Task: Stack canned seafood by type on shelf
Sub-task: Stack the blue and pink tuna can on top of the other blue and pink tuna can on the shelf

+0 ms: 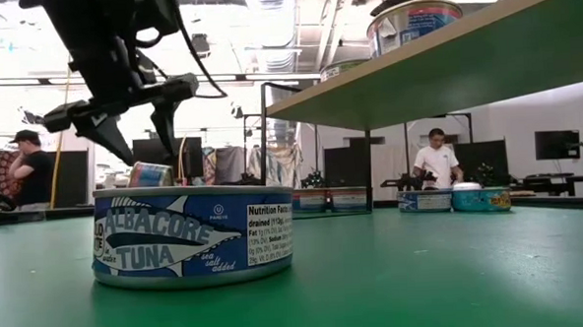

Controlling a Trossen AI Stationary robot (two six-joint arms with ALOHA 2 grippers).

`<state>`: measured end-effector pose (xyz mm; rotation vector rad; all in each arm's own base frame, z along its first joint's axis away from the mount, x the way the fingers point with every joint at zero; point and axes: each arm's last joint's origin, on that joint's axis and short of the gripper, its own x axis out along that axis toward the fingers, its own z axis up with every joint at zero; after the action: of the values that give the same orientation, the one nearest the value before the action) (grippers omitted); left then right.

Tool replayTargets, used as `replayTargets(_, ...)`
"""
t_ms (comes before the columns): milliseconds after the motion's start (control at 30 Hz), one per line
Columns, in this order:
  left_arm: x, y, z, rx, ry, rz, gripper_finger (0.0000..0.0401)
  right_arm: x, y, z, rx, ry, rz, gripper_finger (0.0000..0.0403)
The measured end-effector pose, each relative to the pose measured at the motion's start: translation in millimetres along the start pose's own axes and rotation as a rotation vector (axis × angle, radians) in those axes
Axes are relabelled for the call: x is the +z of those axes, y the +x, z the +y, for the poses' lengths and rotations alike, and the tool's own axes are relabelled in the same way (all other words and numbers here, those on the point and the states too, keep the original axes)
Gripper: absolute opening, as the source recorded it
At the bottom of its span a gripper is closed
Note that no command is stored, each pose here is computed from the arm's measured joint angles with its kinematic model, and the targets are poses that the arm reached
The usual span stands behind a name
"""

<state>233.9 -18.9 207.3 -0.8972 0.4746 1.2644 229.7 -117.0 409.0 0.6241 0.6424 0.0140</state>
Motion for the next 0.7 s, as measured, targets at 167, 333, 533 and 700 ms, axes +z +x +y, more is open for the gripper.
replayTargets(167, -7, 3, -7, 0.071, -0.046, -0.027, 0.0265, 2, 0, 0, 0.004, -0.079, -0.018, 0.0219)
replayTargets(333, -16, 8, -15, 0.236, 0.025, -0.052, 0.0265, 4, -4, -4, -0.011, -0.106, -0.038, 0.0209)
replayTargets(533, -17, 4, -28, 0.348, 0.071, -0.079, 0.0265, 5, -6, -7, -0.019, -0.115, -0.044, 0.0205)
replayTargets(700, -18, 5, -32, 0.323, 0.009, -0.083, 0.0265, 5, -6, -8, -0.019, -0.119, -0.046, 0.0205)
